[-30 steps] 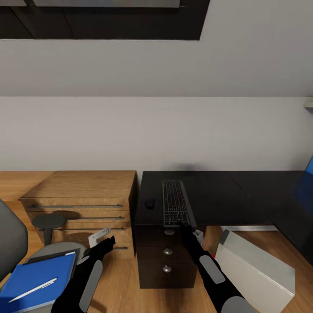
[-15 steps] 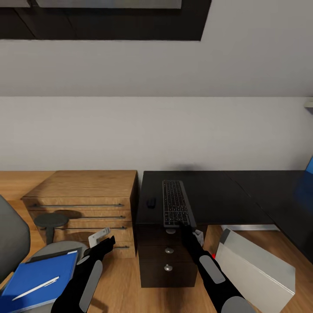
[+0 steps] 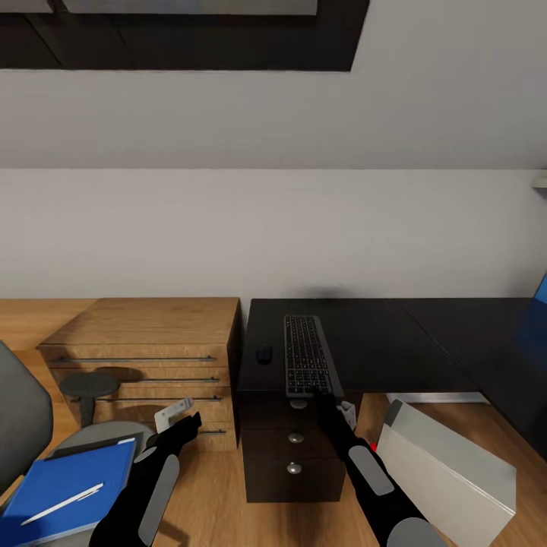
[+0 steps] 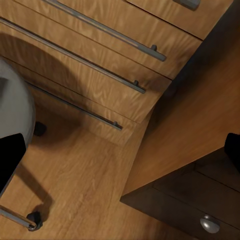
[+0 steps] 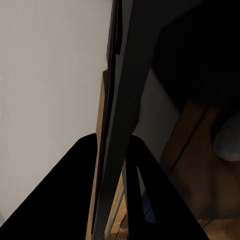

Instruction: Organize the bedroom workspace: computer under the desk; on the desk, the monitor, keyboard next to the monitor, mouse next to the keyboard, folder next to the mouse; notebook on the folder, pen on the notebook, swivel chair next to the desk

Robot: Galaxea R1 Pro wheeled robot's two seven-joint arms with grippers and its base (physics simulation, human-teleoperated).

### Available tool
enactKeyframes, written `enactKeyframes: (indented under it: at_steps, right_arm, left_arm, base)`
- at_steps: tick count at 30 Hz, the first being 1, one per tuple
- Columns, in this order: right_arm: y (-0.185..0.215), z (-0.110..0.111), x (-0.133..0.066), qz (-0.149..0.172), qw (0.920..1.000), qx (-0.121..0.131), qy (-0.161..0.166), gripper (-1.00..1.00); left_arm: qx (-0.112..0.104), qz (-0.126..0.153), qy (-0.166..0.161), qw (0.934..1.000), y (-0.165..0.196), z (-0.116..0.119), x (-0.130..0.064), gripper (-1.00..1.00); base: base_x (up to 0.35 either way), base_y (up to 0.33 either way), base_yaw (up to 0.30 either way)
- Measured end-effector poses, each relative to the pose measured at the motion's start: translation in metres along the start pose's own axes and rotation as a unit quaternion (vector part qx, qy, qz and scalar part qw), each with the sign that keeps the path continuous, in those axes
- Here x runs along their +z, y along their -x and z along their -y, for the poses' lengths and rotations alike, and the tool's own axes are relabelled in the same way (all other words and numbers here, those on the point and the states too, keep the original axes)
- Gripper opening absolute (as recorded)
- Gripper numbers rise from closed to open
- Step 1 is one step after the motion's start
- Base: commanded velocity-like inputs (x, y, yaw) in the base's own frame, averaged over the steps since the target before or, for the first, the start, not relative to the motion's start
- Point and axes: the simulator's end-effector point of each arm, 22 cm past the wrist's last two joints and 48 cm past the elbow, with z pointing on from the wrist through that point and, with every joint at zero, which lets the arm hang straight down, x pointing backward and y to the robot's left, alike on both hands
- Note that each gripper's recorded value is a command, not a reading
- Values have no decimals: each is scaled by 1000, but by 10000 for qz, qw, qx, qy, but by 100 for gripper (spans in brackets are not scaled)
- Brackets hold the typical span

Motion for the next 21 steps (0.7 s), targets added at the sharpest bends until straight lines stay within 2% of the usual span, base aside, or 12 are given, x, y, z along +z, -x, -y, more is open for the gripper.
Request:
enactKeyframes:
  at_steps: [12, 13, 14, 21]
  right_arm:
    - [0, 0, 0, 0, 10000, 0, -3, -100]
    - [0, 0, 0, 0, 10000, 0, -2, 100]
    - [-6, 19, -4, -55, 9997, 23, -218, 100]
    - [-5, 20, -4, -51, 9997, 21, -229, 100]
  left_arm:
    - [0, 0, 0, 10000, 0, 0, 0, 100]
    - [0, 0, 0, 10000, 0, 0, 0, 100]
    - [0, -2, 1, 10000, 0, 0, 0, 100]
    - [-3, -1, 4, 10000, 0, 0, 0, 100]
  base:
    - [0, 0, 0]
    - [0, 0, 0]
    - [0, 0, 0]
    - [0, 0, 0]
